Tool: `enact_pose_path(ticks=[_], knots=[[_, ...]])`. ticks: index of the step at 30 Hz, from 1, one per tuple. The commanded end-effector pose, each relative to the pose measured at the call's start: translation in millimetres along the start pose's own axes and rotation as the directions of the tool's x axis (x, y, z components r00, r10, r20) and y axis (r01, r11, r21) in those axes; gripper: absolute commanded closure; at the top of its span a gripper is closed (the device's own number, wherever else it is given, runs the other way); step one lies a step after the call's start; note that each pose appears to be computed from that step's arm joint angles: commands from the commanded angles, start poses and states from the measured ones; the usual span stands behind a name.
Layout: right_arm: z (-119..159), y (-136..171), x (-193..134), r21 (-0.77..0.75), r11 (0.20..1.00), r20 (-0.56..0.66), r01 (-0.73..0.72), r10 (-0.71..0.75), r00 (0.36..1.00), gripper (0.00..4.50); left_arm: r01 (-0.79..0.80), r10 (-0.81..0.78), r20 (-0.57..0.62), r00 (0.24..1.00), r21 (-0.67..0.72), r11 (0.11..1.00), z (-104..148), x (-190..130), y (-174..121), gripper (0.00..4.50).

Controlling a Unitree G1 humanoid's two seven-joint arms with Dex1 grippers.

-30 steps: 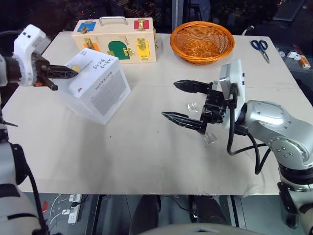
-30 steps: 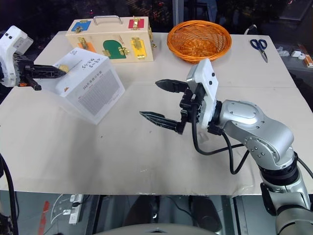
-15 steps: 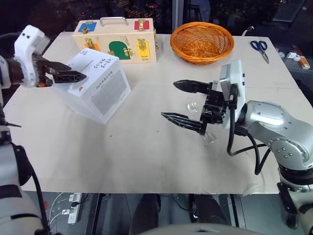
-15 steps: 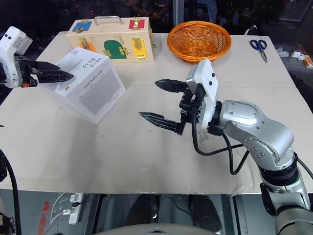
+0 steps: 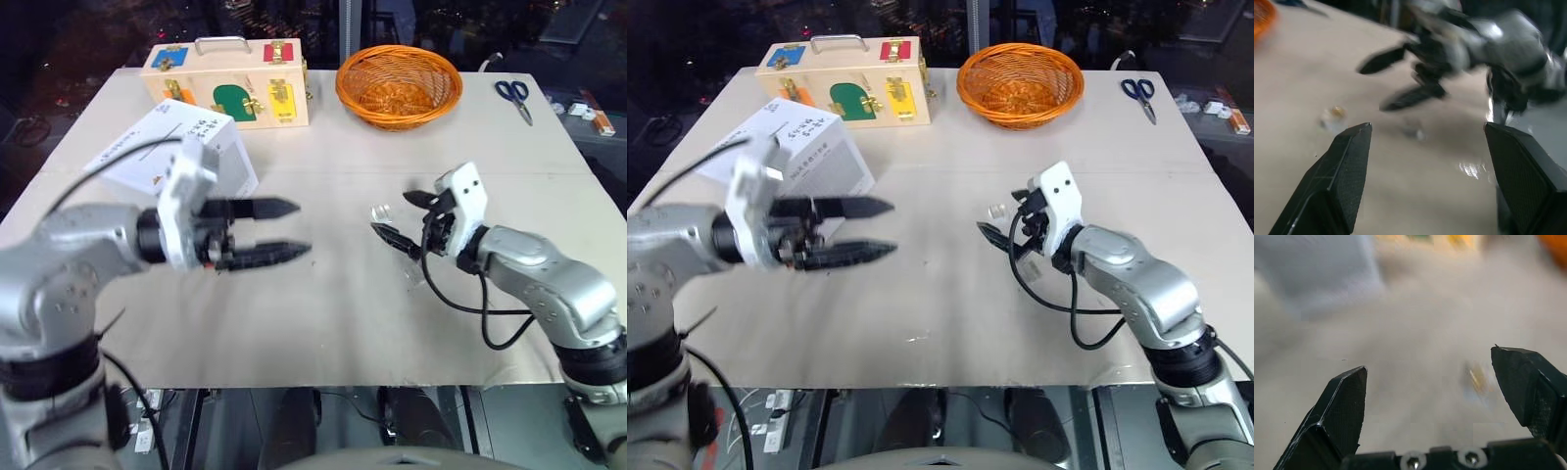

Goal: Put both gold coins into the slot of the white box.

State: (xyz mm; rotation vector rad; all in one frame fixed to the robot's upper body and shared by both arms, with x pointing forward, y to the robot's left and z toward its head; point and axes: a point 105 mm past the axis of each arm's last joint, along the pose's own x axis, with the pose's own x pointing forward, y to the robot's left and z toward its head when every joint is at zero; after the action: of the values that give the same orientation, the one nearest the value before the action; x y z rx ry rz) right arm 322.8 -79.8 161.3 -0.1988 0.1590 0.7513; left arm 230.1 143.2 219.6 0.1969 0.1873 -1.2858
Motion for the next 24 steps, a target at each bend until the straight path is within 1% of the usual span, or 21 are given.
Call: enact_pose_path(ticks=[1,2,3,4,5,8,10,16,19,22,24], knots=[[-1.0,-5.2,10.4,-0.019,0.999,0.01,0.04,-0.04,0.999,0.57,-0.005,0.002,0.052,0.999,0.053,0.999,4.9,-2.8,-4.8,0.76],[-2.4,-7.1,15.0,-0.007,0.999,0.005,0.054,-0.054,0.999,0.92,-0.02,0.016,0.047,0.999,0.07,0.997,0.8,-4.6,-3.6,0.25],[-3.3,-9.0,18.9,-0.003,0.998,-0.001,0.068,-0.068,0.998,1.28,-0.047,0.043,0.043,0.998,0.098,0.994,-2.0,-5.7,-1.2,0.05],[-3.7,-10.1,21.4,-0.001,0.997,-0.005,0.078,-0.078,0.997,1.79,-0.063,0.059,0.037,0.998,0.123,0.99,-4.1,-6.1,-0.1,0.0],[-3.8,-13.1,23.8,-0.014,0.995,-0.01,0.101,-0.101,0.995,2.16,-0.093,0.087,0.058,0.995,0.109,0.99,-3.5,-6.7,2.6,0.0],[-0.8,-24.2,33.4,0.003,0.984,-0.014,0.175,-0.175,0.984,2.16,-0.121,0.117,0.058,0.991,0.075,0.99,-9.9,-9.1,3.3,0.0],[-2.3,-28.0,35.9,-0.002,0.979,-0.023,0.202,-0.202,0.979,2.16,-0.128,0.125,0.05,0.991,0.079,0.989,-12.2,-9.6,1.6,0.0],[-3.8,-32.5,39.3,0.003,0.973,-0.029,0.231,-0.231,0.973,2.16,-0.148,0.144,0.057,0.988,0.077,0.986,-8.8,-10.7,0.7,0.0],[-5.8,-33.1,40.3,0.001,0.971,-0.039,0.239,-0.239,0.97,3.03,-0.15,0.146,0.058,0.988,0.076,0.986,-6.7,-9.8,-0.3,0.0],[-6.1,-33.5,39.6,0.003,0.969,-0.041,0.246,-0.246,0.968,4.46,-0.155,0.151,0.06,0.987,0.073,0.985,-5.7,-9.0,-0.2,0.0],[-6.5,-33.6,38.7,0.002,0.969,-0.045,0.248,-0.247,0.968,4.46,-0.157,0.153,0.061,0.986,0.071,0.985,-5.1,-8.5,0.2,0.0]])
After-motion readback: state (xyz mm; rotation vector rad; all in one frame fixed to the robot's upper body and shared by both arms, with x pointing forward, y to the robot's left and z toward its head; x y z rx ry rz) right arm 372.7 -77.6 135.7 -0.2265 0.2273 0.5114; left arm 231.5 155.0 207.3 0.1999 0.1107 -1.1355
